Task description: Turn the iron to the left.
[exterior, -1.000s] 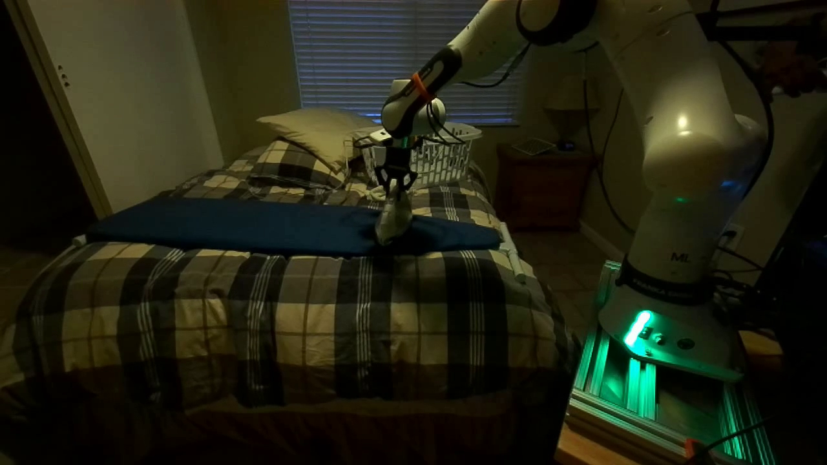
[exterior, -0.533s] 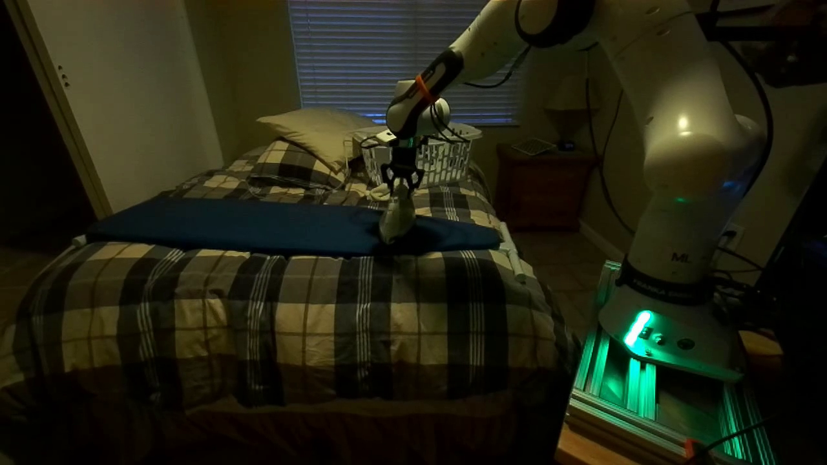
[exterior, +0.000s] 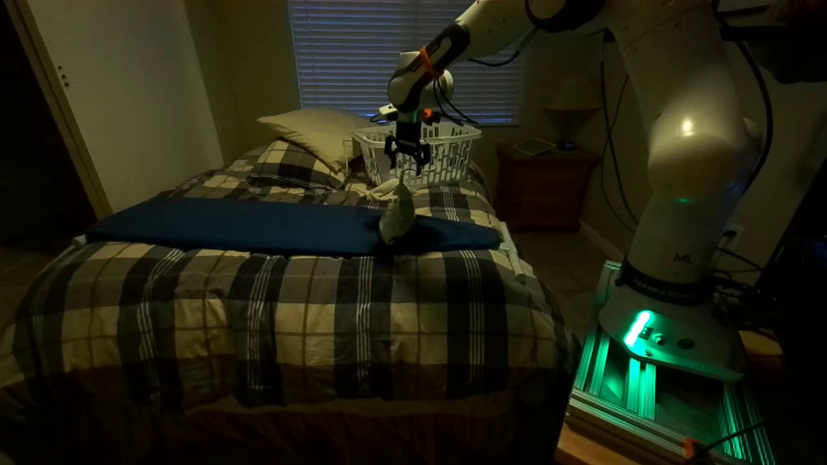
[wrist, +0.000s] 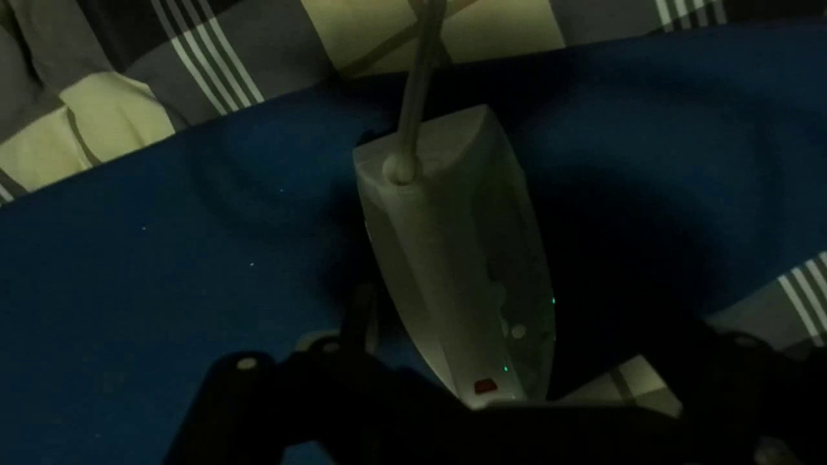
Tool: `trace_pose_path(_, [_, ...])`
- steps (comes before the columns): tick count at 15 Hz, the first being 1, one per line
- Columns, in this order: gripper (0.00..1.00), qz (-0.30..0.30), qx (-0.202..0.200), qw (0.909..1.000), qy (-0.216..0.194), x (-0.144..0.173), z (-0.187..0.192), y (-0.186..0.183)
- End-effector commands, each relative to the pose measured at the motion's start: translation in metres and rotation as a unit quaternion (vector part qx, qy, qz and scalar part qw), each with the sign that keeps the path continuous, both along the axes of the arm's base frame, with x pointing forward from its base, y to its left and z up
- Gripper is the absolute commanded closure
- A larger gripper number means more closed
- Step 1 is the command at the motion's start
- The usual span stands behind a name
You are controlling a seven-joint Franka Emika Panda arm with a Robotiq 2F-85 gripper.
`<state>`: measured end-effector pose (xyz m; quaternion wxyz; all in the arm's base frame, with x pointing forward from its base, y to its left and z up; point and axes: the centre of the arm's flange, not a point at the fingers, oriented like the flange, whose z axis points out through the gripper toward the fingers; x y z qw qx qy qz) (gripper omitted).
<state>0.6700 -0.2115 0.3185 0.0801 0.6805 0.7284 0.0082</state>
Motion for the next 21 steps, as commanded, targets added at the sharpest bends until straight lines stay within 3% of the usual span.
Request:
trace_pose_path(1, [0.00,-0.099,0.012,0.9945,0.032,0.008,0.038,0.016])
trace_pose_path(4, [0.00,-0.175,0.038,0.9817,0.065,0.012,0.058,0.038])
trace_pose_path(8, [0.00,-0.284,0.043,0.9565,0.049,0.013,0.083,0.064])
trace_pose_path(15, [0.00,-0.444,0.064,0.8936,0.016,0.019,0.091,0.084])
trace_pose_path(16, [0.00,-0.411,0.052,0.9098,0.020,0.021,0.086,0.078])
trace_pose_path(18, [0.00,-0.430,0.055,0.9012,0.018,0.021,0.086,0.080])
trace_pose_path(21, [0.00,-0.435,0.055,0.8984,0.018,0.021,0.086,0.081])
